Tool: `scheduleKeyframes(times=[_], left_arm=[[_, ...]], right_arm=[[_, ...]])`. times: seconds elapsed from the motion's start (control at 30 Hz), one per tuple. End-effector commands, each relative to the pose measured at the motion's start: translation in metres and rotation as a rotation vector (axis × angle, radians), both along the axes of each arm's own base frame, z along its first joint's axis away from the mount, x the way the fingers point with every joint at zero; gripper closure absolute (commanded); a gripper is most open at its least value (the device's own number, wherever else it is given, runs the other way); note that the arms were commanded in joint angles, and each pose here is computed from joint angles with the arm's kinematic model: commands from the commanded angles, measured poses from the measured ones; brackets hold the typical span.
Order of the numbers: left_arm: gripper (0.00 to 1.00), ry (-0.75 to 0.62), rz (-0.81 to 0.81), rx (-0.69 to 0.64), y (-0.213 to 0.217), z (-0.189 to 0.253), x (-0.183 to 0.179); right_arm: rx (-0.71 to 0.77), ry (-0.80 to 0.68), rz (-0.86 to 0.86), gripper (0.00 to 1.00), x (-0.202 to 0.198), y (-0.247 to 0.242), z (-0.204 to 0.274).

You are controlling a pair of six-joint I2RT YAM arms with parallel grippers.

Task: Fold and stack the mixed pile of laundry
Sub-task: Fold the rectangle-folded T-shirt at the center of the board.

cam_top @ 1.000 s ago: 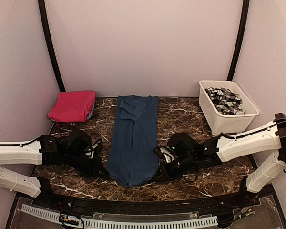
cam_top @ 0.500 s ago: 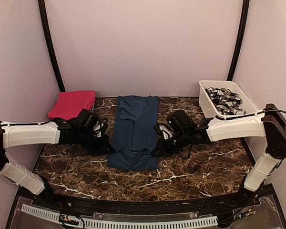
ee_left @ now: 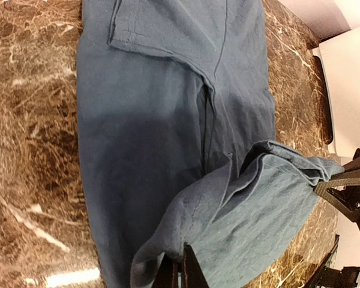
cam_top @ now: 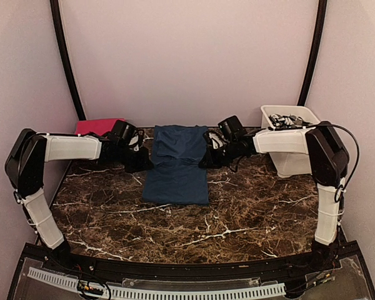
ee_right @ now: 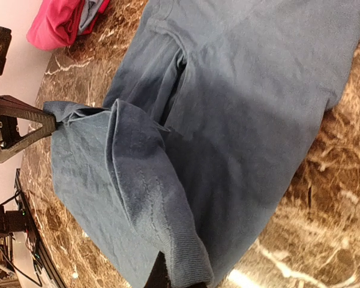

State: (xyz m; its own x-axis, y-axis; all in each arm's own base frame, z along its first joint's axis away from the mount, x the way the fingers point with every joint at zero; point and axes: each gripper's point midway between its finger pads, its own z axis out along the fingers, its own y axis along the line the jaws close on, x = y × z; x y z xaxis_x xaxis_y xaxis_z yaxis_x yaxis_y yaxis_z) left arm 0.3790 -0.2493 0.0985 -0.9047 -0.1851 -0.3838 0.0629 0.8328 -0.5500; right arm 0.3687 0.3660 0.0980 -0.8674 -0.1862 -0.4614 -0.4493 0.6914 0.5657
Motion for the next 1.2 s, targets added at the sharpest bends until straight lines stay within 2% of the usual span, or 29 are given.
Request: scheduleKeyframes(times=[0.0,0.37,0.7,0.73,0.8,0.9,0.97,1.1,1.17], left_arm=[[1.00,-0.077,-0.008,-0.006,-0.005,0.011,0.040],[1.00,-0.064,0.015,-0.010,-0.004,-0.019,0.079],[1.00,-0.088,0.019,0.003,-0.005,-0.014,0.100],[0.99,-0.069,0.017,0.012,-0.004,-0.020,0.100],[0.89,-0.059,0.020,0.027,0.000,-0.020,0.100],[0.66,-0.058,0.062,0.066,0.017,-0.015,0.105],[0.55,-0.072,0.085,0.067,0.028,-0.002,0.107],[0.44,-0.127,0.089,0.065,0.043,0.035,0.100],[0.37,-0.191,0.040,-0.002,0.037,0.067,0.084]], right_arm=[[0.034,-0.041,0.027,1.00,0.033,0.007,0.005],[0.026,-0.034,0.002,1.00,0.070,0.005,-0.021],[0.019,-0.016,-0.040,1.00,0.088,-0.003,-0.034],[0.023,-0.014,-0.039,0.91,0.090,-0.004,-0.033],[0.032,-0.015,-0.040,0.73,0.092,-0.008,-0.025],[0.051,-0.054,-0.057,0.50,0.097,-0.017,0.001],[0.065,-0.079,-0.060,0.43,0.099,-0.025,0.022],[0.088,-0.102,-0.043,0.36,0.083,-0.037,0.057],[0.133,-0.086,-0.014,0.24,0.062,-0.037,0.070]])
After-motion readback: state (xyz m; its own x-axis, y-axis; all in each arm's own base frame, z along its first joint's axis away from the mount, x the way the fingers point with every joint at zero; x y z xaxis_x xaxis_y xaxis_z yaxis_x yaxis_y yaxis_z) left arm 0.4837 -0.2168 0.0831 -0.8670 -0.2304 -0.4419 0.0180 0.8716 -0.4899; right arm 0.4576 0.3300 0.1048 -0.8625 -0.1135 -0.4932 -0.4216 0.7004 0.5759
